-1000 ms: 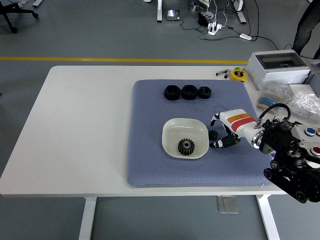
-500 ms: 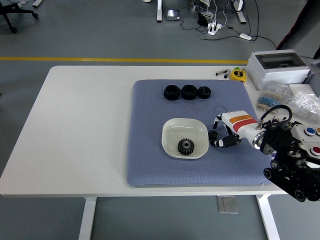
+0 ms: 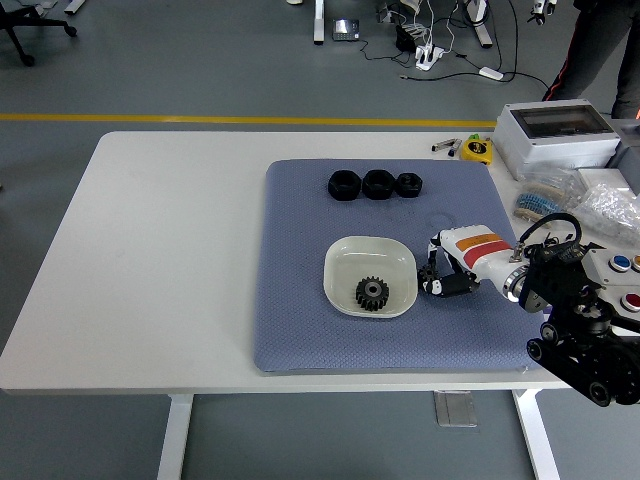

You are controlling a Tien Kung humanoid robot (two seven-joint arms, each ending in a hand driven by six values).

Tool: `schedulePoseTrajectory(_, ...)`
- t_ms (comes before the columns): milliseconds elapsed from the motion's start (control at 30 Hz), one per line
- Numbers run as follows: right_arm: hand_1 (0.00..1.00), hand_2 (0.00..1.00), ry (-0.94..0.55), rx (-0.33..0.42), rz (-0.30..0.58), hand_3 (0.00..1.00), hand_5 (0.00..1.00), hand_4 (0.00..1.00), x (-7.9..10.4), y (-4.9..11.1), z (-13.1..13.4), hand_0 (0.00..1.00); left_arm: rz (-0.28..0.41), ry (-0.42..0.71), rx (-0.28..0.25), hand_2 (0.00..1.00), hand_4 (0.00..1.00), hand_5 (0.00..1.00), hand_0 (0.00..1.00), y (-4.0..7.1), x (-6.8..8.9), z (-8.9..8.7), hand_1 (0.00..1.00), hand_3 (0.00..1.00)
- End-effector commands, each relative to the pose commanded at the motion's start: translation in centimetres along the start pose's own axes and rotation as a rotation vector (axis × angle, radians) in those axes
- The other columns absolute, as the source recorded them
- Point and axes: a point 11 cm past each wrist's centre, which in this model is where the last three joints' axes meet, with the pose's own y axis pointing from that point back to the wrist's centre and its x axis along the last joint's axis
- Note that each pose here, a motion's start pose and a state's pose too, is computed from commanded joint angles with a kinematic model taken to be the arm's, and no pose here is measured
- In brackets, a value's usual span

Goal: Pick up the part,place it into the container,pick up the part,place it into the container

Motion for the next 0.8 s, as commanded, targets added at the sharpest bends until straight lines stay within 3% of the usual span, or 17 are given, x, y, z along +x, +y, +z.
schedulePoseTrajectory(467,0.002,0.082,0.010,-0.010,0.013,0.228,0.565,0.786,0.4,0.1,0.5,0.002,0.000,-0.003,-0.002,0.747,0.642,0.640,0.689,0.0,0.0,0.1,0.688,0.624)
schedulePoseTrajectory(800,0.002,0.083,0.012,-0.004,0.075,0.224,0.566,0.787,2.6,0.3,0.7,0.002,-0.001,-0.004,-0.001,0.747,0.642,0.639,0.690,0.0,0.1,0.0,0.688,0.624)
